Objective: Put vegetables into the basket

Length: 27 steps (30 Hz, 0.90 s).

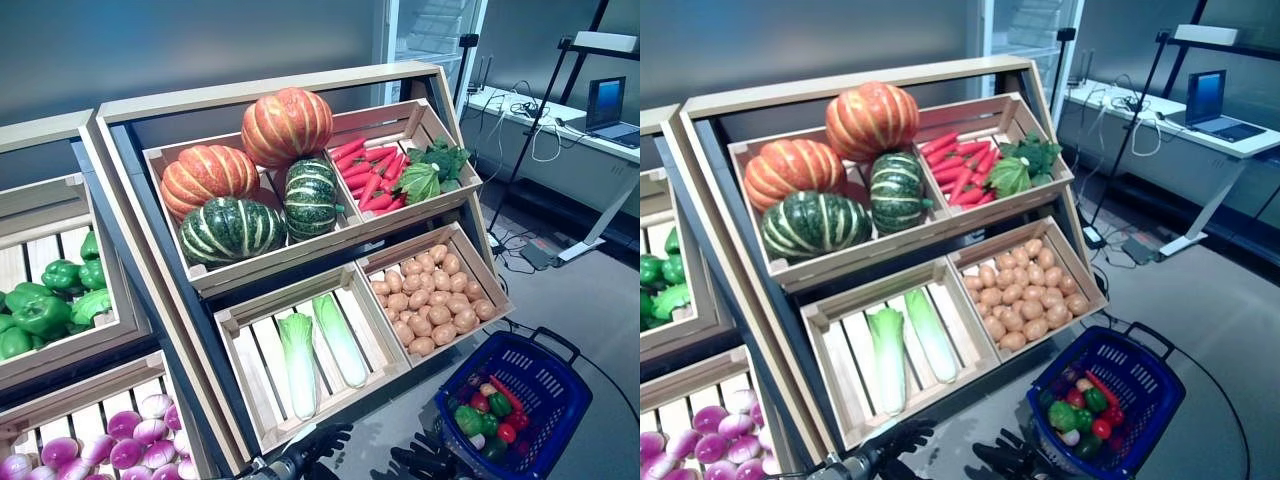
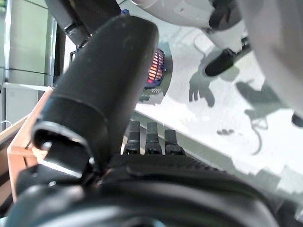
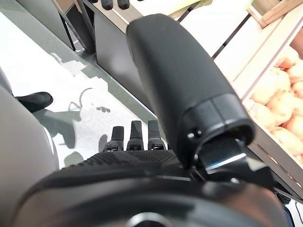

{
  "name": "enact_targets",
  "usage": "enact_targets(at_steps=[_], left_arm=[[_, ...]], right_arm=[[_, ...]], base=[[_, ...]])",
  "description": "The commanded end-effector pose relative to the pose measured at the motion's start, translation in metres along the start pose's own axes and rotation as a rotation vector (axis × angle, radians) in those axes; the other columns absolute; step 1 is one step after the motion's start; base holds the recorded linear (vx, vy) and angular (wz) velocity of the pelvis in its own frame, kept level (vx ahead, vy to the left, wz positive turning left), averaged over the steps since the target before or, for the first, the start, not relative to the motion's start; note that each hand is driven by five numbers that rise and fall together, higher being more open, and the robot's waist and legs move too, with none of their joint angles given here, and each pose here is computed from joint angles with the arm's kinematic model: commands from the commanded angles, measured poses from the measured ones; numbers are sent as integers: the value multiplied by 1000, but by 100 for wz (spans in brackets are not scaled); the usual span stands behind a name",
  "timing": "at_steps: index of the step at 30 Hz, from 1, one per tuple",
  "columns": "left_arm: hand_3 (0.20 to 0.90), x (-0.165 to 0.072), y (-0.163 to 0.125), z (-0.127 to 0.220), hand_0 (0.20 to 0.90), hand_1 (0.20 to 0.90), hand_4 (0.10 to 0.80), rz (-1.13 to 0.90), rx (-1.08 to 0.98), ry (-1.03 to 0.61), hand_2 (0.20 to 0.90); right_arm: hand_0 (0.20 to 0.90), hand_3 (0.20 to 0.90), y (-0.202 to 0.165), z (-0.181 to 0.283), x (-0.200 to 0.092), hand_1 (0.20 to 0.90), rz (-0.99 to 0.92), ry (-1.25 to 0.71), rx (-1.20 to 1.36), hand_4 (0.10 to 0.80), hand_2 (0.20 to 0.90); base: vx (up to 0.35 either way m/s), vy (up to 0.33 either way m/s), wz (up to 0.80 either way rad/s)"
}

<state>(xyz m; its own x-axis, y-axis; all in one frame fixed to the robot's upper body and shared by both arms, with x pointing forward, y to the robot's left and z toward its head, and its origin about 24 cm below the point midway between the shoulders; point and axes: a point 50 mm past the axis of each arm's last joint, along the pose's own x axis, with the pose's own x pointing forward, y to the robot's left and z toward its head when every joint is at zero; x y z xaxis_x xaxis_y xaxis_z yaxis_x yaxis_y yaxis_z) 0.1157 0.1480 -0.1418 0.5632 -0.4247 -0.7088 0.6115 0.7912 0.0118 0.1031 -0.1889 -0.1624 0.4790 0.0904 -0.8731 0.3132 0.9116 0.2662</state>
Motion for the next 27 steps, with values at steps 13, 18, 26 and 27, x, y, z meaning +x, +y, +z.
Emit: enact_targets(at_steps=[13, 18, 26, 27], left_arm=[[900, 14, 38, 86, 900, 900, 800, 298, 277, -414, 900], [900, -4, 67, 138, 900, 900, 800, 466, 798, -622, 900], [900, -26, 127, 134, 900, 900, 800, 549, 1593, -404, 900], [900, -28, 134, 135, 900, 900, 800, 552, 1672, -355, 900]], right_arm=[[900, 900, 23, 25, 10, 900, 94, -73, -7, 800, 900], [900, 900, 11, 37, 7, 900, 62, -122, 64, 800, 900], [900, 900, -9, 48, -1, 900, 39, -216, 114, 800, 900], [900, 900, -10, 53, -2, 900, 45, -243, 115, 800, 900]], base=[[0, 0, 0], [5, 7, 0], [50, 20, -1], [63, 10, -5]])
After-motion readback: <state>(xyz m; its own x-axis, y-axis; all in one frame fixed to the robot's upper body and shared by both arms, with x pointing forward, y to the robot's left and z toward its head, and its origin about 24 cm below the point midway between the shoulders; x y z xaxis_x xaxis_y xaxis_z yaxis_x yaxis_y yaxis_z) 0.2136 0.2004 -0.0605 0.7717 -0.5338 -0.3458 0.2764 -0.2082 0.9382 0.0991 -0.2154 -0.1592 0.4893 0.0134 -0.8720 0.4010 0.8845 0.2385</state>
